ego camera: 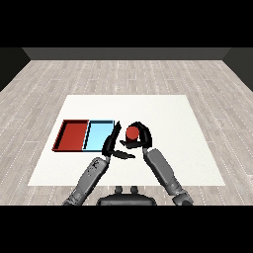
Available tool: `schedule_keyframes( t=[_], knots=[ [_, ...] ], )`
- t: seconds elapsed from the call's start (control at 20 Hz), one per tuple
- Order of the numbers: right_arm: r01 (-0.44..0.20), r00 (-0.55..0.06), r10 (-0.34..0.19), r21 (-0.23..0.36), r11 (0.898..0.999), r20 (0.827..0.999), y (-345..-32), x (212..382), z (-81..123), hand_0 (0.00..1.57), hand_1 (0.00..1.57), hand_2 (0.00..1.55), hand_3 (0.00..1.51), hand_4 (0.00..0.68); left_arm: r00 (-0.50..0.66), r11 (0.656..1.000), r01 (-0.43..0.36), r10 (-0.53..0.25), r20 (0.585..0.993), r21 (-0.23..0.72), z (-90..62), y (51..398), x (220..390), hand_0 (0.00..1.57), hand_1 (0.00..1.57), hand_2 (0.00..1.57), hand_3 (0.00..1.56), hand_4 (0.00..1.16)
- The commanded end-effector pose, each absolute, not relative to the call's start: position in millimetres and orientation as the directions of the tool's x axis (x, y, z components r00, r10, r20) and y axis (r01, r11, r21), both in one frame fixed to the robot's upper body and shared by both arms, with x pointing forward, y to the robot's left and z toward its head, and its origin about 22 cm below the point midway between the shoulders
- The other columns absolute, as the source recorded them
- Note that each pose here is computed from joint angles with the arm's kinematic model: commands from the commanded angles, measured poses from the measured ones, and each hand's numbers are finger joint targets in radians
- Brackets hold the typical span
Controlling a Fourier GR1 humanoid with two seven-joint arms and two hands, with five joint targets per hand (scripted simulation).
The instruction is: Pick the red can and put it in the red box
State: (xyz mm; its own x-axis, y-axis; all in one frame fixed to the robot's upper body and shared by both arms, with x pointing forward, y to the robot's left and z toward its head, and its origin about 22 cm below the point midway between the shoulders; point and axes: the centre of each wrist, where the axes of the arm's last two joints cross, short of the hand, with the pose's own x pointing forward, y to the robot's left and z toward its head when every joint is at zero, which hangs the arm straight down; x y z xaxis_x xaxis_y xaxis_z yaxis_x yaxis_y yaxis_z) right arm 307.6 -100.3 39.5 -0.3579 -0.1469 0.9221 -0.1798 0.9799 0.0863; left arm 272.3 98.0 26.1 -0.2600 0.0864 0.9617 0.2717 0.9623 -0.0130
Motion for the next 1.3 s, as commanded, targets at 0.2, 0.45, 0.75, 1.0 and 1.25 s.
schedule_keyframes(
  t=[0.2, 0.45, 0.75, 1.0, 1.25],
  knots=[
    [-0.242, -0.356, -0.184, 0.100, 0.965, 0.916, -82.5, 310.2, 41.9, 1.43, 1.43, 1.43, 1.40, 0.626, -0.199, 0.957, 0.291, 0.054, 0.979, 0.007, 8.3, 86.9, 277.4, 0.00, 0.00, 0.00, 0.00, 0.00],
    [-0.239, -0.384, -0.146, 0.055, 0.970, 0.912, -53.7, 292.1, 29.9, 1.45, 1.45, 1.43, 1.39, 0.615, -0.238, 0.955, 0.296, 0.052, 0.970, 0.021, 23.8, 112.1, 284.9, 0.00, 0.00, 0.00, 0.00, 0.00],
    [-0.278, -0.363, -0.204, 0.104, 0.955, 0.909, -48.8, 275.2, 56.3, 1.44, 1.44, 1.43, 1.38, 0.595, -0.229, 0.949, 0.306, -0.006, 0.973, 0.078, 22.7, 65.4, 297.0, 0.00, 0.00, 0.00, 0.00, 0.00],
    [-0.275, -0.366, -0.235, 0.137, 0.952, 0.900, -42.0, 287.8, 67.4, 1.46, 1.46, 1.45, 1.40, 0.543, -0.230, 0.953, 0.302, 0.048, 0.972, 0.024, 36.9, 60.5, 286.2, 0.00, 0.00, 0.00, 0.00, 0.00],
    [-0.292, -0.384, -0.226, 0.114, 0.949, 0.896, -43.4, 289.2, 56.9, 1.52, 1.52, 1.46, 1.40, 0.516, -0.249, 0.973, 0.209, -0.042, 0.967, 0.096, 14.9, 55.8, 286.7, 0.73, 0.73, 0.76, 0.25, 0.69]
  ],
)
